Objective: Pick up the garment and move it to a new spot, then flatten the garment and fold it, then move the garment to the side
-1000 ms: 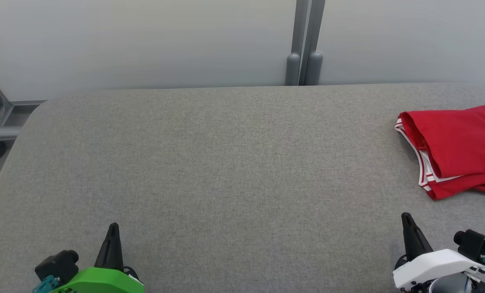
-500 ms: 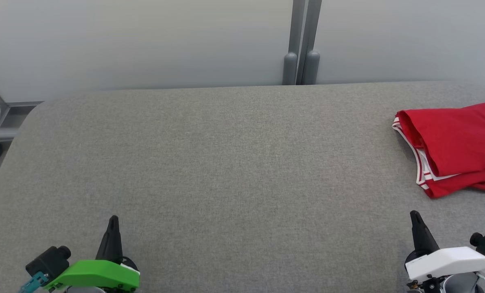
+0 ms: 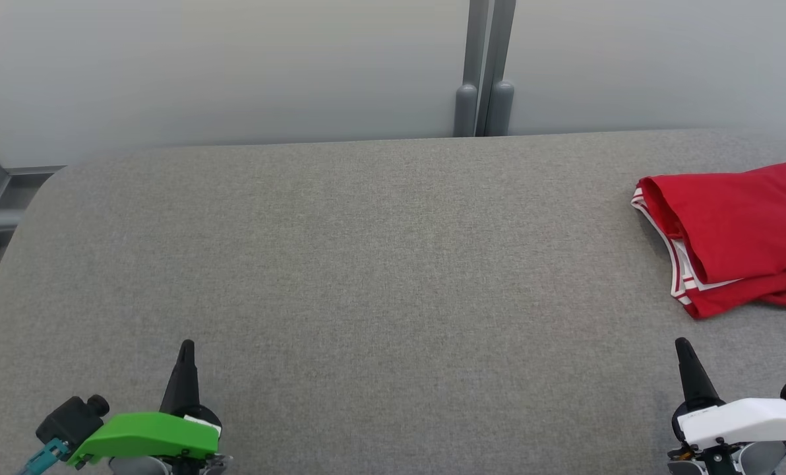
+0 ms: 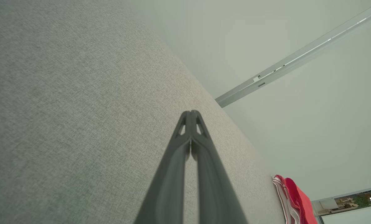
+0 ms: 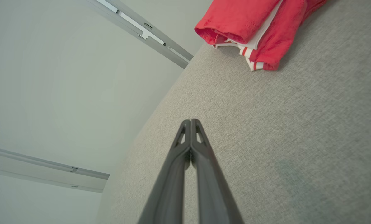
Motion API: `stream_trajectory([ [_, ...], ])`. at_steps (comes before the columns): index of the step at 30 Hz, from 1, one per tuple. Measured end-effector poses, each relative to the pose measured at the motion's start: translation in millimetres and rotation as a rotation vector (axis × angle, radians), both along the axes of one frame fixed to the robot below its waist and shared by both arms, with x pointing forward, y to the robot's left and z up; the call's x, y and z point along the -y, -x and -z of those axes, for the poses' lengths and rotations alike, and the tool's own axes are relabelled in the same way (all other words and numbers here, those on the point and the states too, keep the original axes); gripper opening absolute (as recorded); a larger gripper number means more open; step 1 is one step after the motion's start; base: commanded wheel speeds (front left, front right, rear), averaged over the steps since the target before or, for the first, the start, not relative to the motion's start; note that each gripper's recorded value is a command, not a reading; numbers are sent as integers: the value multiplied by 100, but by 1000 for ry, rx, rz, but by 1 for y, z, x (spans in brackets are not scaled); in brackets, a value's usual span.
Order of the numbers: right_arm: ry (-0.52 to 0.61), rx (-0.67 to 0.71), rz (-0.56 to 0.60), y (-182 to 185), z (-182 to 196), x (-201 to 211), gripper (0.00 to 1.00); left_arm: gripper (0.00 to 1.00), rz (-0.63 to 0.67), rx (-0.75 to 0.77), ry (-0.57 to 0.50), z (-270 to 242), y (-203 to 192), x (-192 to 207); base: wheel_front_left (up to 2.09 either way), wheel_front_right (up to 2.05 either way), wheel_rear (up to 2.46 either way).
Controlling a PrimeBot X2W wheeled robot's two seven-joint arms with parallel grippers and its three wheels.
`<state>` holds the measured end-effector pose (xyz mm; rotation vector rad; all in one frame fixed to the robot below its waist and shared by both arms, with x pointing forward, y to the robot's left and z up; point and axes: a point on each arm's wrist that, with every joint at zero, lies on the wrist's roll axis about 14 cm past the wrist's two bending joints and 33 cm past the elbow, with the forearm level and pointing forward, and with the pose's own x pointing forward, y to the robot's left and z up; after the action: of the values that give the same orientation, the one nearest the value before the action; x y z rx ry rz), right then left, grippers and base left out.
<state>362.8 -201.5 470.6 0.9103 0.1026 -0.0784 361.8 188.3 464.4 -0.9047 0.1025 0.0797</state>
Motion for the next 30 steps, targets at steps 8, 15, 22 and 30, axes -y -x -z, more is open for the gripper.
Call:
stream_trajectory([
  [8, -93, 10, 23, 0, -3, 6, 0, 0, -1, 10, 96, -5, -5, 3, 0, 0, 0],
  [15, -167, 18, 38, 1, -5, 10, 0, 0, -1, 15, 168, -7, -7, 6, 0, 0, 0],
  [22, -246, 31, 52, 1, -8, 15, 0, 0, 9, 28, 247, -13, -12, 10, 0, 0, 0],
  [30, -322, 49, 65, 1, -12, 19, 0, 0, 14, 38, 319, -17, -15, 14, 0, 0, 0],
])
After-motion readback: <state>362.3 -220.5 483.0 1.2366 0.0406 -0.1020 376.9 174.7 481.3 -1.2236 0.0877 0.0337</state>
